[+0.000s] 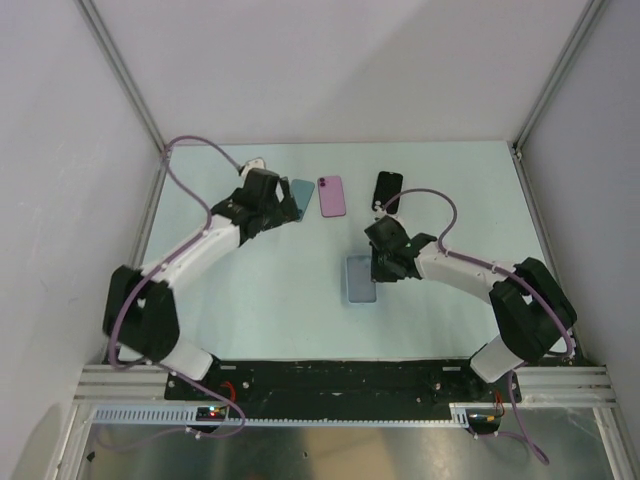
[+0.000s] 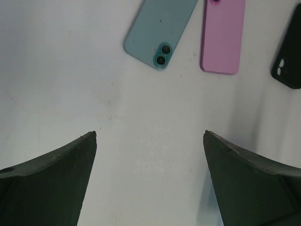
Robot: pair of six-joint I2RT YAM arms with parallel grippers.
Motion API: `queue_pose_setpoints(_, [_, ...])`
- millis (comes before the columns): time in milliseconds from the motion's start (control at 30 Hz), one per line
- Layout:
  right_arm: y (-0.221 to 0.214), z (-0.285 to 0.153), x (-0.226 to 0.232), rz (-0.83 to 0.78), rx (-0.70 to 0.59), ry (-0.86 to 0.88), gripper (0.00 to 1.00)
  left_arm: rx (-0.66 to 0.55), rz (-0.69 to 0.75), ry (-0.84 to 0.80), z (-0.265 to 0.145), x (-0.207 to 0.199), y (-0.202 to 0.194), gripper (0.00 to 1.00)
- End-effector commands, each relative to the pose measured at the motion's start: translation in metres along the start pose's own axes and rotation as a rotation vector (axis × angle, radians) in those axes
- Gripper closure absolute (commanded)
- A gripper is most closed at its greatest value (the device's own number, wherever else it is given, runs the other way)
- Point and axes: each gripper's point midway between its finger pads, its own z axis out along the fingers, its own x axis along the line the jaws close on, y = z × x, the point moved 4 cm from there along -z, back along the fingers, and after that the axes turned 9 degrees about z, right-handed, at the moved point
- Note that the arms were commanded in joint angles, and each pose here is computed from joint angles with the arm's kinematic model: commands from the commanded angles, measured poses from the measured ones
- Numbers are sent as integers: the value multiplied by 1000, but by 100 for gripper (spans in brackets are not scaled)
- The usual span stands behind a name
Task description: Put the phone into the phone case
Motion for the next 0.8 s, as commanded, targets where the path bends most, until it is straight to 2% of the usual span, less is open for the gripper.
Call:
queue_pose_setpoints(0, [4, -8, 13, 27, -80, 57, 100, -20, 124, -5, 32, -7, 30, 1])
queue_pose_setpoints(67, [-2, -6, 12, 18, -71, 58, 100, -14, 175, 3, 46, -9, 37, 2])
queue_pose_setpoints(133, [-7, -4, 11, 13, -59, 63, 92, 5, 214, -1, 60, -9, 40, 2])
queue_pose_setpoints(200, [-10, -3, 11, 7, -51, 67, 68, 23, 236, -5, 74, -8, 41, 2])
queue_pose_setpoints(233, [-10, -4, 11, 6, -51, 69, 50, 33, 243, -4, 80, -7, 41, 2])
queue_pose_setpoints(300, [-9, -9, 13, 4, -60, 82, 26, 48, 265, 7, 93, -5, 41, 1])
queue_pose_setpoints(400, [-1, -24, 18, 2, -97, 128, 7, 65, 302, 18, 111, -5, 40, 2])
queue_pose_setpoints(500, [8, -41, 21, 11, -137, 170, 2, 87, 327, 26, 129, -5, 39, 2])
queue_pose_setpoints(767, [24, -77, 15, 43, -203, 230, 1, 133, 325, 22, 159, -7, 47, 2])
